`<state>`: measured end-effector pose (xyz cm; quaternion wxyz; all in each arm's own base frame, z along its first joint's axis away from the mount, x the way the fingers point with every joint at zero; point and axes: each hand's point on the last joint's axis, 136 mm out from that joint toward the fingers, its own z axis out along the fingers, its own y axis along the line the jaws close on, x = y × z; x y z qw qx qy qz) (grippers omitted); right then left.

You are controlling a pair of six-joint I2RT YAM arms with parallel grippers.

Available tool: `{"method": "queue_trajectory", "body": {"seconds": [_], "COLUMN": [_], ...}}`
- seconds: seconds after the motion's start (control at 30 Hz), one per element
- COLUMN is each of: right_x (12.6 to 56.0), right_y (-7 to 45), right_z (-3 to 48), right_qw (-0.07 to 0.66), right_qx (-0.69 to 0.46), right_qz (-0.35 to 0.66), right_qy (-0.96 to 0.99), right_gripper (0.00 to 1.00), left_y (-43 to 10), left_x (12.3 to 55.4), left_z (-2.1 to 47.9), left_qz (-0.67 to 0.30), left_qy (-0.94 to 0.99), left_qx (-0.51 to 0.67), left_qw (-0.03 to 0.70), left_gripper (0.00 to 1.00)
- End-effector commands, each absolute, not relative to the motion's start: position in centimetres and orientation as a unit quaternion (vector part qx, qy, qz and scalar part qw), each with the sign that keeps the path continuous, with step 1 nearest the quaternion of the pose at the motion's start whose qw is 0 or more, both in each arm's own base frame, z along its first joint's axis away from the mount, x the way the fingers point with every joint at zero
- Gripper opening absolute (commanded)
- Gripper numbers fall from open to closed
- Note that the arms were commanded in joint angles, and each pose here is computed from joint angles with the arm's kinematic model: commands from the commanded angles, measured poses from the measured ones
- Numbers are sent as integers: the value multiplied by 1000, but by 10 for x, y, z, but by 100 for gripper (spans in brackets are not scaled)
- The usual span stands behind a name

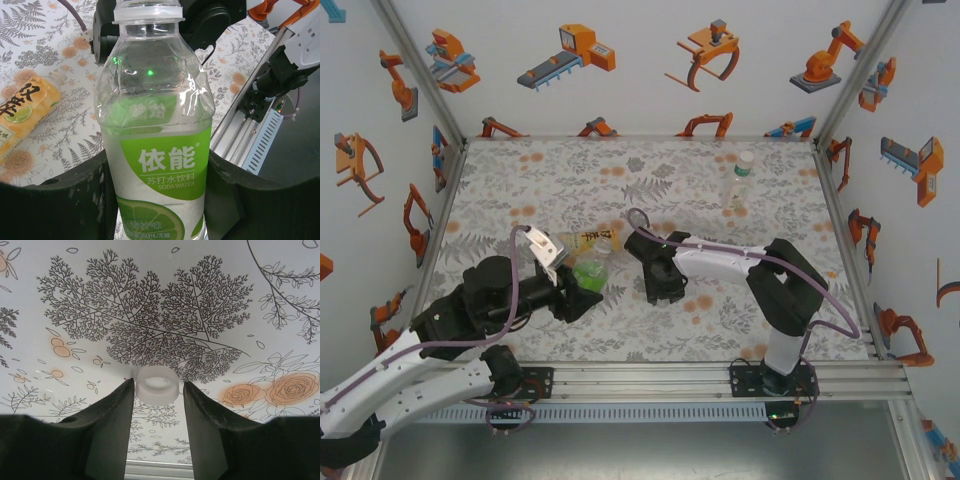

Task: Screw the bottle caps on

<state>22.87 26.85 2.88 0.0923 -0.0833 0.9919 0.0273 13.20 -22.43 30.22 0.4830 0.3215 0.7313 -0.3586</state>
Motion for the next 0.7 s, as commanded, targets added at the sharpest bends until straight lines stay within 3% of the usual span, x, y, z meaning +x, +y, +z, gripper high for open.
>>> {"method": "queue_trajectory", "body": {"seconds": [0.0, 0.37, 0.67], "right_x": [232, 237, 234], "right_y": [269, 277, 279], "right_z": [46, 67, 53], "right_qw": [109, 127, 111], "right_qx": [-83, -90, -94], "right_qz": [27, 38, 31], "right_qy": [990, 987, 989], "right_gripper": [44, 44, 43], "left_y": [-223, -221, -221], "left_x": [134, 136, 136], "left_z": [307, 308, 307], "left_qz": [-364, -359, -360], "left_qy": [729, 732, 733], "left_qx": [310, 304, 302], "left_qw": [490, 494, 492], "left_gripper": [2, 3, 4]}}
